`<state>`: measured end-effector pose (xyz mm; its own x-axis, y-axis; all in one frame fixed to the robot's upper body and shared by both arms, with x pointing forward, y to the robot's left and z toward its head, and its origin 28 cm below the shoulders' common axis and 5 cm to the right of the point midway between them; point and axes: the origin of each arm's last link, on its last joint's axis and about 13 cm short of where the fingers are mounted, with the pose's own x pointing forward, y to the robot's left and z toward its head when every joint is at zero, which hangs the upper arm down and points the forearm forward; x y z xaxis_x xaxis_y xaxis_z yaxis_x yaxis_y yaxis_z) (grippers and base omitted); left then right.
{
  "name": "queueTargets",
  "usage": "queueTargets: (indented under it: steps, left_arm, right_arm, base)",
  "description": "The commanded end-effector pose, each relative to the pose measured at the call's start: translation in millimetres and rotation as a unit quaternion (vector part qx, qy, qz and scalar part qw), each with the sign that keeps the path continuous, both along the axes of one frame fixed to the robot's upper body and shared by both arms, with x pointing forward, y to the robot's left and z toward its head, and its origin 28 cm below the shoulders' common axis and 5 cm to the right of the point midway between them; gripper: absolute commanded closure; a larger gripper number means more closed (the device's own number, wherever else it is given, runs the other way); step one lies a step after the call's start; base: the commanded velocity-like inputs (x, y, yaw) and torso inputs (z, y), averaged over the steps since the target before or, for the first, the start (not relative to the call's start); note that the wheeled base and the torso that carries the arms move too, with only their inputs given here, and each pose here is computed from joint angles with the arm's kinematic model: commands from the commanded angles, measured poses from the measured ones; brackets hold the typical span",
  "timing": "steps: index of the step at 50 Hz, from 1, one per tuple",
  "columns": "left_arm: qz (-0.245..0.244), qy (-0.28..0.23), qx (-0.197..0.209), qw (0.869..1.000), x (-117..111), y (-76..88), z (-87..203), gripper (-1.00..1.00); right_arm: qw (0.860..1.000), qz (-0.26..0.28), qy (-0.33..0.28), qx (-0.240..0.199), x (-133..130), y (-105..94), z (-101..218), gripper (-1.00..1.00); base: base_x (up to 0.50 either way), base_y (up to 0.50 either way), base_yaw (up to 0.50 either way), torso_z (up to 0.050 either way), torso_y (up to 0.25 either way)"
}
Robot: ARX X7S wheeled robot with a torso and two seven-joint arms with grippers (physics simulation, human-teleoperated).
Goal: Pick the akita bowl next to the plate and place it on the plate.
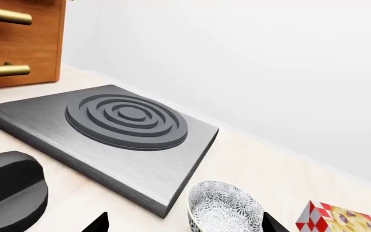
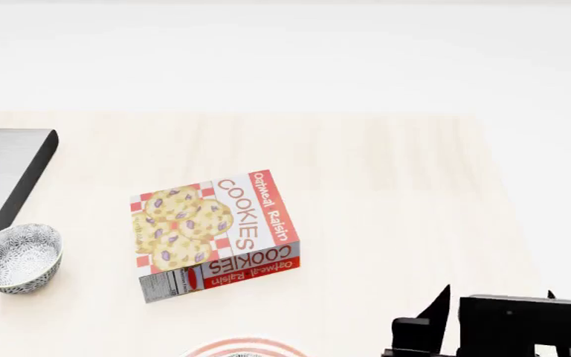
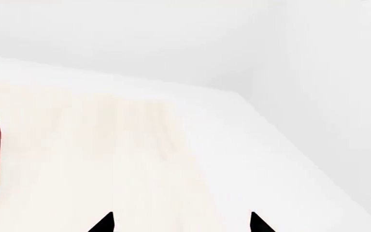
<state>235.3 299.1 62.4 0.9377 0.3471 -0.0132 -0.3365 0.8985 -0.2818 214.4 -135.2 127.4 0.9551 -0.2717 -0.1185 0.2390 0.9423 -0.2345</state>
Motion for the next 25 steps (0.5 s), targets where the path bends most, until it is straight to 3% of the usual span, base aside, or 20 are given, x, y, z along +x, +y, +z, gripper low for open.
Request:
queueTargets:
  steps: [1,25]
  left_arm:
    - [0.000,0.000,-0.001,1.000,0,-0.3,1,-1.00]
    - [-0.003,-0.001,0.003,1.000,-1,-0.3,2,-1.00]
  right_arm:
    - [0.999,-0.037,-0.038,0.002,-11,-11.0,-3,-1.00]
    - [0.994,-0.076,-0.072,-0.010,-30,-26.6,6,-1.00]
  base:
    - [0.00,0.00,0.00,0.000,0.000]
    - [0.00,0.00,0.00,0.000,0.000]
